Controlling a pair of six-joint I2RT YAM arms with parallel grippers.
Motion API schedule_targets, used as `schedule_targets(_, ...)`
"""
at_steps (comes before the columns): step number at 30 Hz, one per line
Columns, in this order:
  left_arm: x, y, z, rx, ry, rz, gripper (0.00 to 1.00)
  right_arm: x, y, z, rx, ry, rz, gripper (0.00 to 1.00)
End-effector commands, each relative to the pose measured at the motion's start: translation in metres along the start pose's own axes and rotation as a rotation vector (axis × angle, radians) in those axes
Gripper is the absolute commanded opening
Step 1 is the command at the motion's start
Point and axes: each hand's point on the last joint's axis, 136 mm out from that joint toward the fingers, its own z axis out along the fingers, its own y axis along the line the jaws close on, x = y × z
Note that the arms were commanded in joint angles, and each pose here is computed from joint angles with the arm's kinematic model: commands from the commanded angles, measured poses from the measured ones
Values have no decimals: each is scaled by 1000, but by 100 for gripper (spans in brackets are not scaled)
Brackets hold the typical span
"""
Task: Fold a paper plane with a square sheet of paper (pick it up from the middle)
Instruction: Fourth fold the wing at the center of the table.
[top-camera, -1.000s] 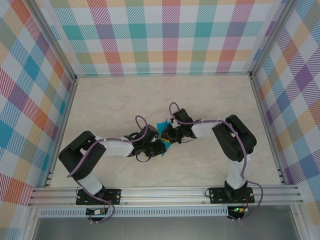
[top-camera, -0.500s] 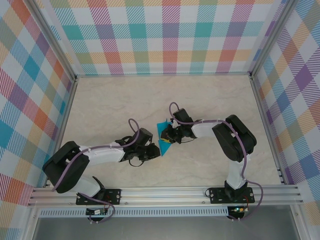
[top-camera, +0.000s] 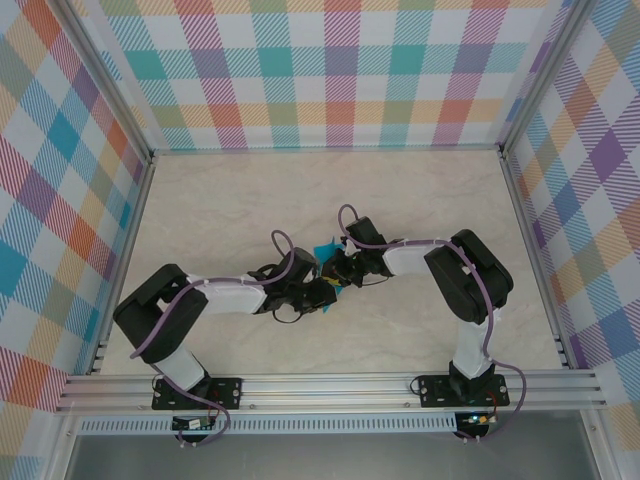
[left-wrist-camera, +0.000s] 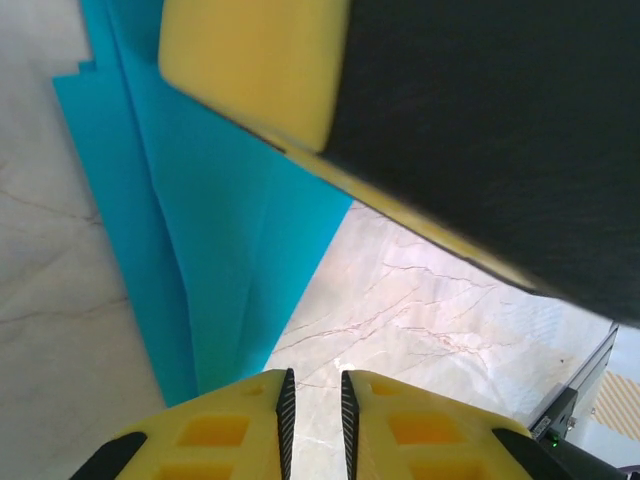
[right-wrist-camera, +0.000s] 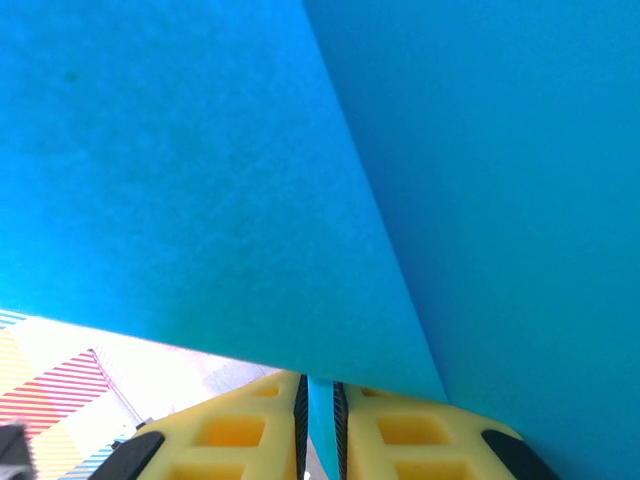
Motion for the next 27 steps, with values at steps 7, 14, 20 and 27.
schedule_targets(7,32,41,0,-118,96,-30,21,16,-59,10,188,38,113,18)
schedule_targets(14,47,60,-5,-141,124,-48,20,15,-58,10,186,38,115,18)
schedule_targets(20,40,44,-23,-86,64,-17,19,17,-61,10,191,33,149,18)
schedule_targets(27,7,46,-70,-98,-183,-57,19,27,-64,8,174,-6,286,19)
